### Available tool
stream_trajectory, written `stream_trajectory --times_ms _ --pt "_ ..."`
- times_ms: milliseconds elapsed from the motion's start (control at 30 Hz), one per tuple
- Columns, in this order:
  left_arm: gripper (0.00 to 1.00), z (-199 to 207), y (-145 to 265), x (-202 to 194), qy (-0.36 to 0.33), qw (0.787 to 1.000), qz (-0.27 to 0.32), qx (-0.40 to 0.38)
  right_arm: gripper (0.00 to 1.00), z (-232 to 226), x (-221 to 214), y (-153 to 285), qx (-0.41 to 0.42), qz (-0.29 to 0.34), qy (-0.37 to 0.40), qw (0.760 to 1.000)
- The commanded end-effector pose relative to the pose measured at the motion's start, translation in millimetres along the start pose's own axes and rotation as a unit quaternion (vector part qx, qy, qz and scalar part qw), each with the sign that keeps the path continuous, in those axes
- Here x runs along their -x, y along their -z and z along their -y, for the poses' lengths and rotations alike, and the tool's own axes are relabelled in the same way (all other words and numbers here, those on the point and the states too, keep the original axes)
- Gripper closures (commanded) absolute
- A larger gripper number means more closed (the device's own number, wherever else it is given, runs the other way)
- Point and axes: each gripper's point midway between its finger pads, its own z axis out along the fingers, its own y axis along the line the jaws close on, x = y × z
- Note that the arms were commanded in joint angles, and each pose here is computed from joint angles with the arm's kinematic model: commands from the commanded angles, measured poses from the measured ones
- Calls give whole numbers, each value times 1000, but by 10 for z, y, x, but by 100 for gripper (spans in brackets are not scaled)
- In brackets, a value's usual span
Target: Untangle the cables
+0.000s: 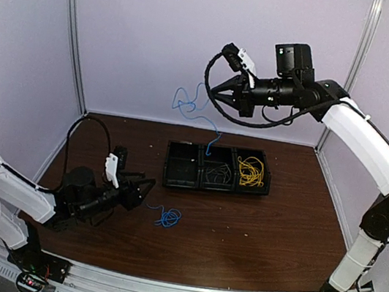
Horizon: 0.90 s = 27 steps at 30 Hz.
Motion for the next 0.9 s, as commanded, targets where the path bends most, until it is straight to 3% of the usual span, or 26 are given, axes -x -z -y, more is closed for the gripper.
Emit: stream_trajectory --times_ms 0,500,867 --pt "47 -204 189 -105 -7 998 -33 45 100 309 -201 -222 -47 -9 -8 999" --pt "39 -575 779 72 0 991 2 134 100 959 -1032 -903 -103 -69 -43 991" --pt "38 -670 866 28 3 988 6 152 100 1265 -1754 -1130 -118 -117 -89 982"
